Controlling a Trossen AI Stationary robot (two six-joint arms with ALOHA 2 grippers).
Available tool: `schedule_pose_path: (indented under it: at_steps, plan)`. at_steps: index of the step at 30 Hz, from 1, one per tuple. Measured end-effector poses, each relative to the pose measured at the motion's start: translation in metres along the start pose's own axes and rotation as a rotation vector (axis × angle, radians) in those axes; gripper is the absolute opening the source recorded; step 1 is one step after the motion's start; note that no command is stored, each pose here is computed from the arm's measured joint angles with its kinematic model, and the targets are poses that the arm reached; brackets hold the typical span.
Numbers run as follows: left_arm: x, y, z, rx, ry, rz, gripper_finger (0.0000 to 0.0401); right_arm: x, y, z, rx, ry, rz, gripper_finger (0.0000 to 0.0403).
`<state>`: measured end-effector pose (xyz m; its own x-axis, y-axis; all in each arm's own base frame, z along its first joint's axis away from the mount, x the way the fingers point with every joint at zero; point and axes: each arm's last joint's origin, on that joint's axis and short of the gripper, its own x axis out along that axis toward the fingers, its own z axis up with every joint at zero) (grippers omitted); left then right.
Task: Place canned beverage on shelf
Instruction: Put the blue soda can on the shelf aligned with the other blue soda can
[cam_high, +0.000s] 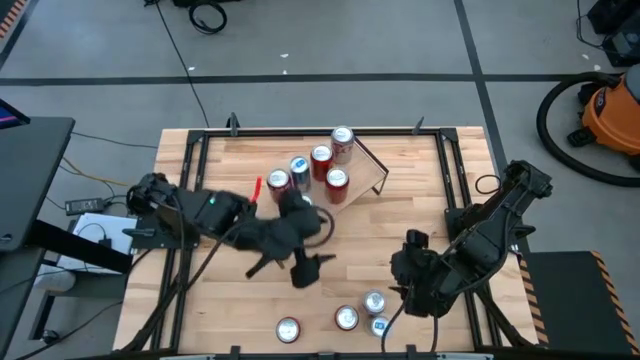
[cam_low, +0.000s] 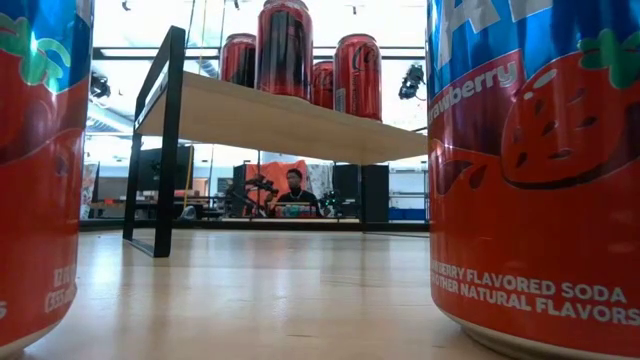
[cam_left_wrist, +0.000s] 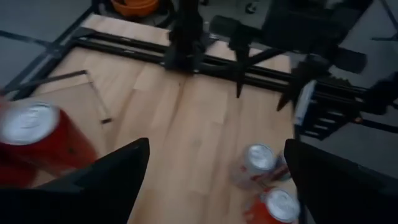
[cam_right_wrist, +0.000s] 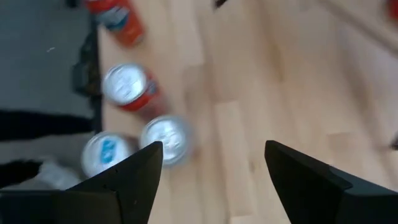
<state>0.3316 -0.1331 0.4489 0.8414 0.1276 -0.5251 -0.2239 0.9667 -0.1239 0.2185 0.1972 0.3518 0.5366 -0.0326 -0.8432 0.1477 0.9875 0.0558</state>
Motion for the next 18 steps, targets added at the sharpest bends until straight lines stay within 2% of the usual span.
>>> schedule_pose_path:
  at_steps: [3,10,14,18]
  plan:
    - [0.003,-0.007,-0.008,-0.018,0.016,-0.009,0.0385,0.005,0.005,-0.001,-0.006,0.02,0.062,0.0291]
    - [0.004,-0.009,-0.016,-0.12,0.055,0.006,0.0385,0.001,0.026,-0.005,-0.014,-0.03,0.232,0.0291]
    - [0.001,-0.012,-0.022,-0.094,0.089,0.012,0.0385,0.003,0.038,-0.012,0.003,-0.031,0.24,0.0291]
    - [-0.001,-0.011,-0.028,-0.048,0.143,0.038,0.0385,0.022,0.055,-0.017,-0.005,0.016,0.212,0.0291]
